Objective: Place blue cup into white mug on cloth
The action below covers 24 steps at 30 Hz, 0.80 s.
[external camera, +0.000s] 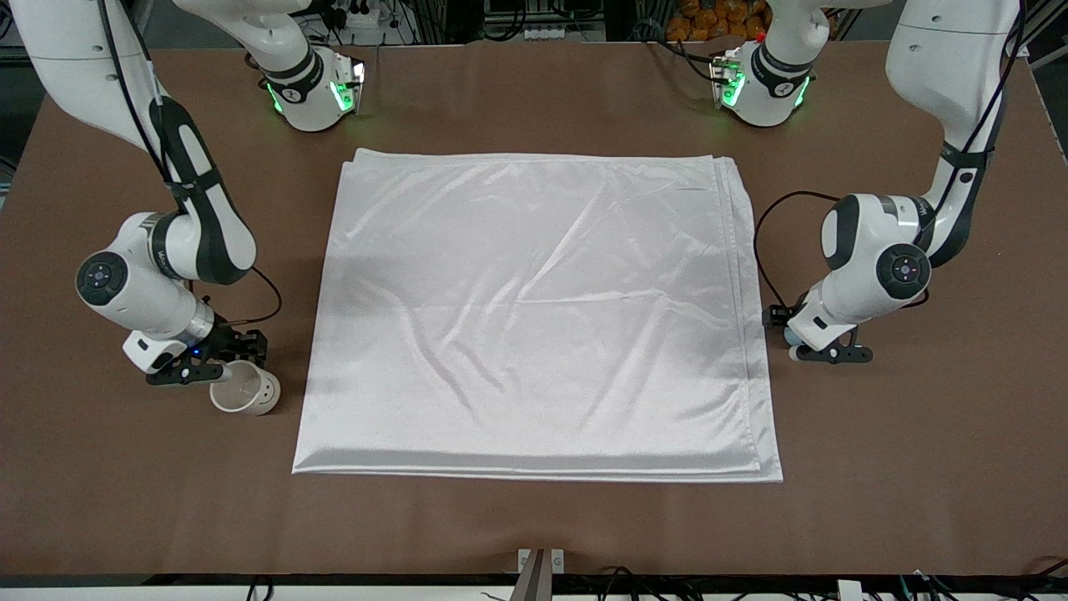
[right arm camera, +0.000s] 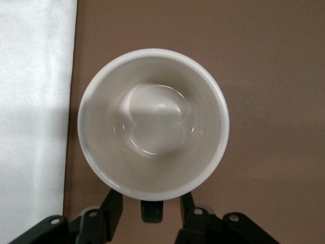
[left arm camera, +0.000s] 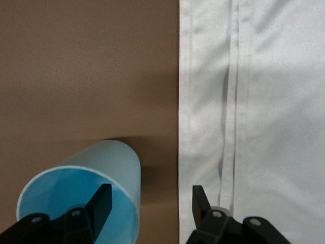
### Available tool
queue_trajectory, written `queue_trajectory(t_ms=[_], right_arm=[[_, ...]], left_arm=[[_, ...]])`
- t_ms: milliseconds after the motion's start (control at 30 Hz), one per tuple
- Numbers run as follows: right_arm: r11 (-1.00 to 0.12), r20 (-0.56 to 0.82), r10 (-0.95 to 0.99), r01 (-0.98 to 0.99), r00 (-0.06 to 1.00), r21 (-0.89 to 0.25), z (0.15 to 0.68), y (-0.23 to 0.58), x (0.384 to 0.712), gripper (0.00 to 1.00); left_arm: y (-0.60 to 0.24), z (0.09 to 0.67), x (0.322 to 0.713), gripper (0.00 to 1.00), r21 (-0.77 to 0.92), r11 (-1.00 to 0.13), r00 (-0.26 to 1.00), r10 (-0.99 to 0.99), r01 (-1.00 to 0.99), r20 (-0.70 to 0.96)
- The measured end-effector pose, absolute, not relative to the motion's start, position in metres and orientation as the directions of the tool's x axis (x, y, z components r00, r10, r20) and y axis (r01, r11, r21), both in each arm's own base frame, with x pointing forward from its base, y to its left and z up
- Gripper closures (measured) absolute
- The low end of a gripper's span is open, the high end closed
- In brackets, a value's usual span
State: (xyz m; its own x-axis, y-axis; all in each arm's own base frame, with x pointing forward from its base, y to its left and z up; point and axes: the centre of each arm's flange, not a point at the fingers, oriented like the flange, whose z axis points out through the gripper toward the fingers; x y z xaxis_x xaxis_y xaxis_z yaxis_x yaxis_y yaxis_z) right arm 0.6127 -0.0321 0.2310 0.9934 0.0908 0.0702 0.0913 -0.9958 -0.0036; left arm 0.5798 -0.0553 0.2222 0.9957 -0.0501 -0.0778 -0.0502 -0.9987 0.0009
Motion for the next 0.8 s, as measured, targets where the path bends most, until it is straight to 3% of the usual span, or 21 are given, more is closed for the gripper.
queue_trajectory(t_ms=[100,167,233,333,467,567,800], right_arm=[[-0.996,0.072,0.091,0.091,0.993,-0.003,0.232,-0.032,0.613,0.59],[-0.996,0.073,0.091,0.092,0.993,-0.003,0.232,-0.032,0.614,0.69],[-0.996,0.074,0.092,0.093,0.993,-0.003,0.232,-0.031,0.614,0.69],[-0.996,0.075,0.094,0.094,0.993,-0.003,0.233,-0.031,0.614,0.81],[-0.995,0.075,0.096,0.097,0.993,-0.003,0.233,-0.029,0.615,0.81],[-0.995,0.077,0.099,0.1,0.992,-0.003,0.234,-0.027,0.615,0.81],[-0.991,0.09,0.136,0.137,0.987,-0.004,0.245,-0.004,0.623,0.81]], left_arm=[[-0.055,0.222,0.58,0.3,-0.001,-0.999,0.996,-0.052,-0.052,-0.077],[-0.055,0.222,0.58,0.39,-0.001,-0.999,0.996,-0.053,-0.053,-0.076],[-0.055,0.222,0.58,0.48,-0.002,-0.999,0.996,-0.053,-0.054,-0.075],[-0.055,0.222,0.58,0.52,-0.002,-0.999,0.996,-0.054,-0.054,-0.074],[-0.055,0.223,0.581,0.7,-0.005,-0.998,0.996,-0.057,-0.058,-0.072],[-0.055,0.223,0.581,0.7,-0.005,-0.998,0.996,-0.058,-0.059,-0.07],[-0.054,0.226,0.584,0.87,-0.006,-0.998,0.996,-0.063,-0.063,-0.059]])
